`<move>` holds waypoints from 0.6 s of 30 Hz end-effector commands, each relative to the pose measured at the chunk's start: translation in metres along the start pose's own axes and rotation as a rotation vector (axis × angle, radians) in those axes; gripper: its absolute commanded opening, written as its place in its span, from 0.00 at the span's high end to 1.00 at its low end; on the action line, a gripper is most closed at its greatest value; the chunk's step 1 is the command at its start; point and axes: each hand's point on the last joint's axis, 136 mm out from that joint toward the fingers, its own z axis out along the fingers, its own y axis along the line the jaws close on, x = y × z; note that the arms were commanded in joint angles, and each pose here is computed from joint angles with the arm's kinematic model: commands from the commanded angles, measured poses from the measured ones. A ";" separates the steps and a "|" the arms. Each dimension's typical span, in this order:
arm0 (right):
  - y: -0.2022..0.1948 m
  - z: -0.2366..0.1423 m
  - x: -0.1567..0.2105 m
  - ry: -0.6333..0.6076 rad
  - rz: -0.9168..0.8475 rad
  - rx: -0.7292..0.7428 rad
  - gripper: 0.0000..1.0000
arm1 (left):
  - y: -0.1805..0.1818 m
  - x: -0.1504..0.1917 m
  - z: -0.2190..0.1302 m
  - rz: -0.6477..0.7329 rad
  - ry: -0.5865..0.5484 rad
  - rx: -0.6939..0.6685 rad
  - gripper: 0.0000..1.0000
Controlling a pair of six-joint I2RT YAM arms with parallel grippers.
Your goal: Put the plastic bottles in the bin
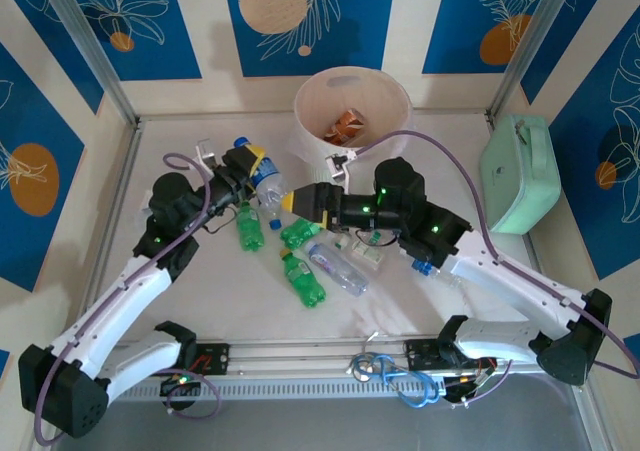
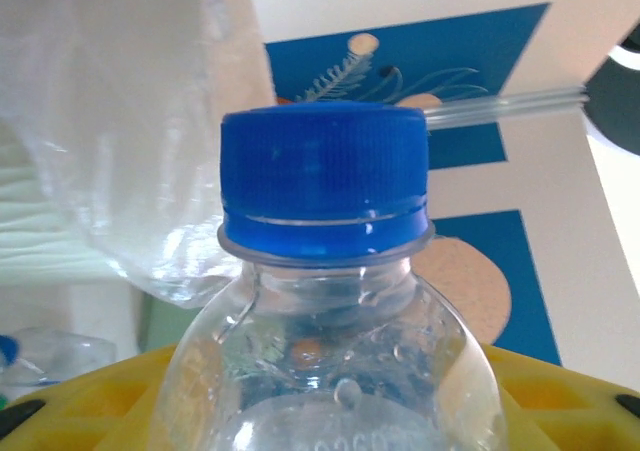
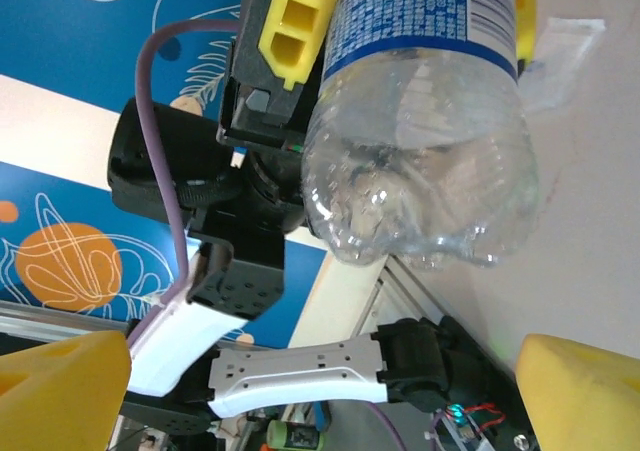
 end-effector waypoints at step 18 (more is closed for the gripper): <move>0.025 0.020 -0.030 0.001 -0.020 -0.111 0.10 | -0.053 0.027 0.005 0.014 0.083 0.266 0.47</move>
